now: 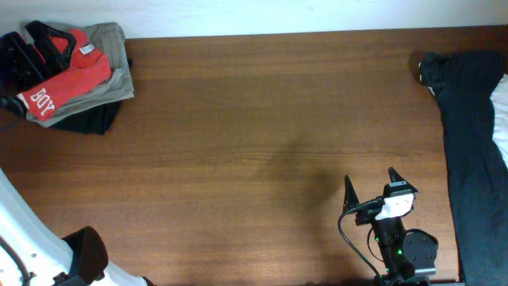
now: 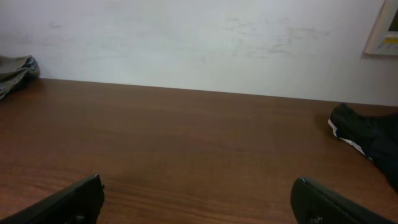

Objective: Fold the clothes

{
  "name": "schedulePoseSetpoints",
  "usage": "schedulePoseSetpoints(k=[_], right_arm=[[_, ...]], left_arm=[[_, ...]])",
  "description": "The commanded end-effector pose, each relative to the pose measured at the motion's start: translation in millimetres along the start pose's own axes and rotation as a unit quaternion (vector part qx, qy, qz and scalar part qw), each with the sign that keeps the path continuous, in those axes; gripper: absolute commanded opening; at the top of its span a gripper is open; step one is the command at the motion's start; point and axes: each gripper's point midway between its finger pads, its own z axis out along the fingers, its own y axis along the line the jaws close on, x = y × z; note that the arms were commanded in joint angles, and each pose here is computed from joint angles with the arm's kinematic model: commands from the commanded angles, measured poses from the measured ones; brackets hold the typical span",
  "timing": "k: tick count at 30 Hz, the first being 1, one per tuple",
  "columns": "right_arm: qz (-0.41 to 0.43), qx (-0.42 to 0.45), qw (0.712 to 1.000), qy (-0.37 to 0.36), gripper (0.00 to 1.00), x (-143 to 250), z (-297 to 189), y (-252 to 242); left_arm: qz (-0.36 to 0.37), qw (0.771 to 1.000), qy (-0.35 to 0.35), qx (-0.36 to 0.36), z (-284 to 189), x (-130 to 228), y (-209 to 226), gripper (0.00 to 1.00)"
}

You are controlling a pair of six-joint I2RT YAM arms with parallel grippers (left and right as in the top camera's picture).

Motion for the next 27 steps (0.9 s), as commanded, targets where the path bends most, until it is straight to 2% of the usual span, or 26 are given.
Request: schedulePoseSetpoints(k=[1,27], right_arm=[[0.004,0.002,1.000,0.003,0.99,2.5,-0.1,-0.1],[0.004,0.002,1.000,0.003,0.99,2.6,-0.1,0.0]], left_arm=[[0.004,1.000,-0.004,0.002,-4.0,-0.5,-1.6,0.99],[-0.004,1.000,0.009,0.000,-3.1,6.2,-0.1,0.99]])
